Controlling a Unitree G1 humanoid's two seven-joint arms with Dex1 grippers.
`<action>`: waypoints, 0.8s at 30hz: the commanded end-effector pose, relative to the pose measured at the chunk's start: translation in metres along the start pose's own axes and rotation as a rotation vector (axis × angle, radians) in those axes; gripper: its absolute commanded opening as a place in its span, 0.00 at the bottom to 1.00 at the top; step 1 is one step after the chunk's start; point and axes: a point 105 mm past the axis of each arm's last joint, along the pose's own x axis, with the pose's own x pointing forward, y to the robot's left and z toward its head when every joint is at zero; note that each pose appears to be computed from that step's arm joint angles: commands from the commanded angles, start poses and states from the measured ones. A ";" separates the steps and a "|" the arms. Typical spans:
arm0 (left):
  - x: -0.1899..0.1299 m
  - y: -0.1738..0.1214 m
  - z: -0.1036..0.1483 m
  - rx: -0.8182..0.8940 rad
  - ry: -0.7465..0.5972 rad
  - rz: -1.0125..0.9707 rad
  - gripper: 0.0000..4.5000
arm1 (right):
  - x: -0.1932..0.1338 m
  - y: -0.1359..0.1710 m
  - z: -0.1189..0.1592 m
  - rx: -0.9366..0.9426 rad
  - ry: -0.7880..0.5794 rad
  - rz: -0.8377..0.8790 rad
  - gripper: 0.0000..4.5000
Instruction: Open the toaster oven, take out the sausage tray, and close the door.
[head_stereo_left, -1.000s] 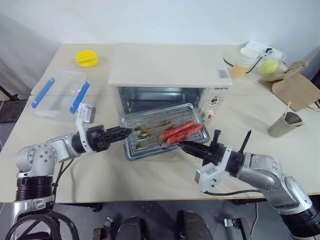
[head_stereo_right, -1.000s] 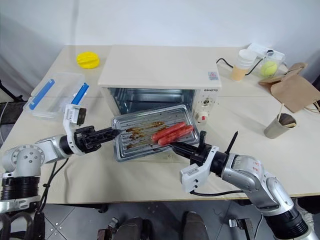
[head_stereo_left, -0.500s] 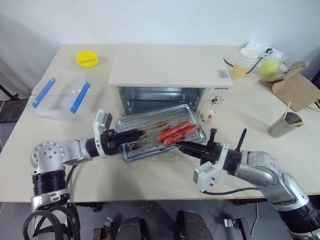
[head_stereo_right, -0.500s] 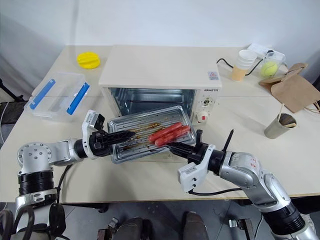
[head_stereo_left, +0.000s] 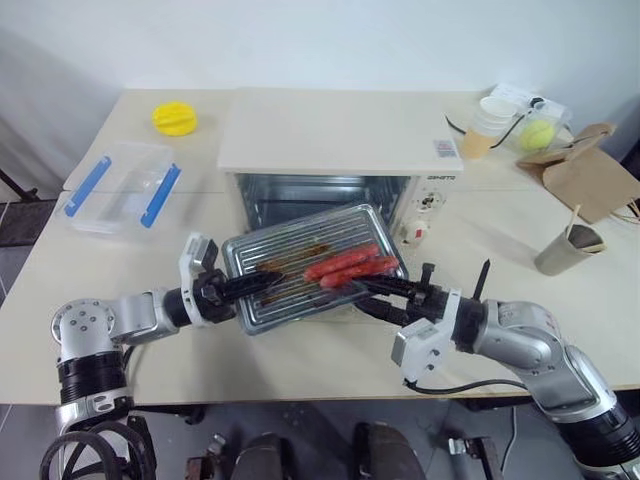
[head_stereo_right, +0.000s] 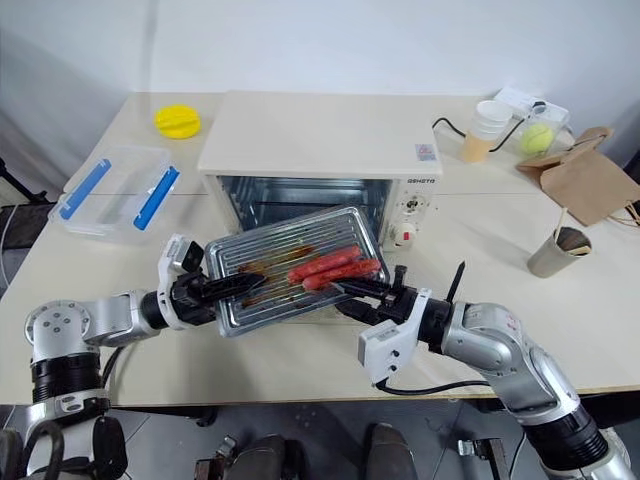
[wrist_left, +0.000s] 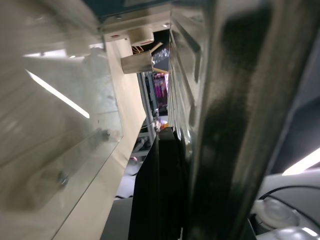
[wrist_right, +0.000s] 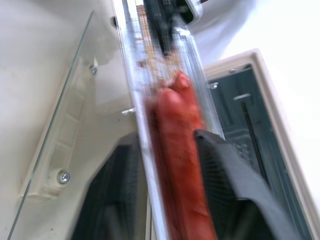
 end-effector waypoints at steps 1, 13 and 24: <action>-0.020 -0.009 0.007 -0.008 -0.095 -0.031 0.00 | -0.016 -0.007 0.003 0.066 -0.021 -0.008 0.66; -0.090 -0.011 -0.018 -0.062 -0.347 -0.015 0.00 | -0.065 0.012 -0.026 0.563 0.048 0.053 0.72; -0.168 -0.007 -0.074 -0.118 -0.739 0.035 0.00 | -0.083 0.035 -0.080 0.831 0.145 0.018 0.01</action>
